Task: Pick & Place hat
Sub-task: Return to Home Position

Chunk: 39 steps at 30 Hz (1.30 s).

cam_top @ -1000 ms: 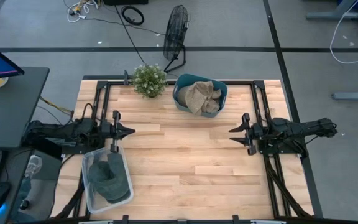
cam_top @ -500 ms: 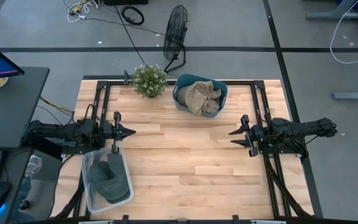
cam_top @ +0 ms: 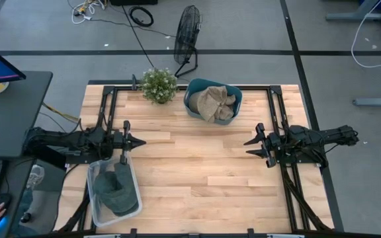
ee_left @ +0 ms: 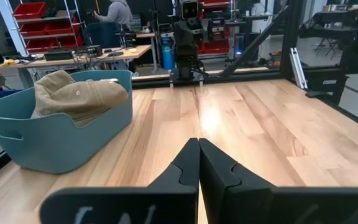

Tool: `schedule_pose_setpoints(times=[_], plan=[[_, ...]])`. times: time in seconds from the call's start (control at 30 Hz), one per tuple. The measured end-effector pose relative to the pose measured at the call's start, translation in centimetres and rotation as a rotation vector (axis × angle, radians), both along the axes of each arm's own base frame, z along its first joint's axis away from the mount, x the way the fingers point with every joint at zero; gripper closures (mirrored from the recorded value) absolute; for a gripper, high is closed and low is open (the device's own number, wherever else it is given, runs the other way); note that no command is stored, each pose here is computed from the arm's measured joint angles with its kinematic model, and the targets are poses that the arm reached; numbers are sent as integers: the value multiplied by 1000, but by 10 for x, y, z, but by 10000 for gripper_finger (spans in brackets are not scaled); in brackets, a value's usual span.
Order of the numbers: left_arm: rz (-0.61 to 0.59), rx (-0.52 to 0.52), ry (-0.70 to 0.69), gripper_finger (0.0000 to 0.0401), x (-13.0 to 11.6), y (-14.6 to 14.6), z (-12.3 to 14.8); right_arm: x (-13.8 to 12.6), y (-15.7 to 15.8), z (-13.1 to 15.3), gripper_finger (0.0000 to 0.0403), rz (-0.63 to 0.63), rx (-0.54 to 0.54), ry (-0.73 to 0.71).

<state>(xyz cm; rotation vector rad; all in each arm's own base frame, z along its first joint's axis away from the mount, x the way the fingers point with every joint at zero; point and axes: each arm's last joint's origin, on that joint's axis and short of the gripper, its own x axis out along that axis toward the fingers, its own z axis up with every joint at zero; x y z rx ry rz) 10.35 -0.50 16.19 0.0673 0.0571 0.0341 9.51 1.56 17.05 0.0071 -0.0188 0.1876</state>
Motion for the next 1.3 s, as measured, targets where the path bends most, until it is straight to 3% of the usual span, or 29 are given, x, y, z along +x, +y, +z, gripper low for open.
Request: schedule_pose_setpoints(times=[0.23, 1.3], plan=[[0, 2, -3, 398, 0, 0, 0, 0, 0, 0, 250, 4, 197, 37], [0, 1, -8, 398, 0, 0, 0, 0, 0, 0, 250, 3, 184, 34]])
